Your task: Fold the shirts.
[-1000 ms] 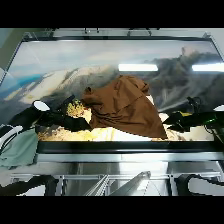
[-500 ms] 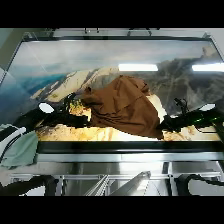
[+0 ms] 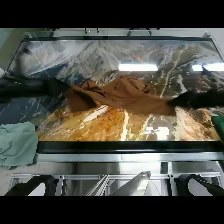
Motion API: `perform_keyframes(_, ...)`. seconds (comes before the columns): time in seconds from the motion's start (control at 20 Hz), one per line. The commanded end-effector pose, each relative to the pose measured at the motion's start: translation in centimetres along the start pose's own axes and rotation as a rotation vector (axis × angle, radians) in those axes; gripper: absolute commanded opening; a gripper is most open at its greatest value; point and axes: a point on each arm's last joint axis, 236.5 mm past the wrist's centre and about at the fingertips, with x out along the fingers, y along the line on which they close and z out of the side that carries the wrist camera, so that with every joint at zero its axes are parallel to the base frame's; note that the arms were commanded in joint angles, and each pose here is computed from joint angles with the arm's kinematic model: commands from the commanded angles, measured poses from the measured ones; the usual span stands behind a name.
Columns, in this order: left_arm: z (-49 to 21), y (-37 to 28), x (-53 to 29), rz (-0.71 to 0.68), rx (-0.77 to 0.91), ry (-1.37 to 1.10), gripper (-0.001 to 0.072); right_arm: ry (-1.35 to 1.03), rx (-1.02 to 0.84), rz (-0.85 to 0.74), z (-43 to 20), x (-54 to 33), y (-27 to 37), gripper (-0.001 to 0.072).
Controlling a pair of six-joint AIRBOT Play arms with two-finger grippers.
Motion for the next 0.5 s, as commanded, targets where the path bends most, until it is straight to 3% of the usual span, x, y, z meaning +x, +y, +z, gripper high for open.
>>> perform_keyframes(0.0, 6.6, -6.3, -15.5, 0.208, 0.227, -0.371, 0.002, -0.492, -0.296, 0.029, 6.3, -11.6, 14.8, 0.0021)
perform_keyframes(0.1, 7.6, -9.7, -21.4, 0.356, 0.329, -0.536, 0.0021, -0.73, -0.473, -0.002, 6.4, -16.9, 22.2, 0.0021)
perform_keyframes(0.25, 8.3, -14.7, -25.3, 0.427, 0.466, -0.672, 0.0022, -0.936, -0.667, -0.032, 3.9, -20.9, 29.8, 0.0021)
perform_keyframes(0.45, 8.6, -14.1, -28.4, 0.608, 0.572, -0.616, 0.0022, -1.022, -0.744, -0.077, 3.5, -22.5, 31.4, 0.0021)
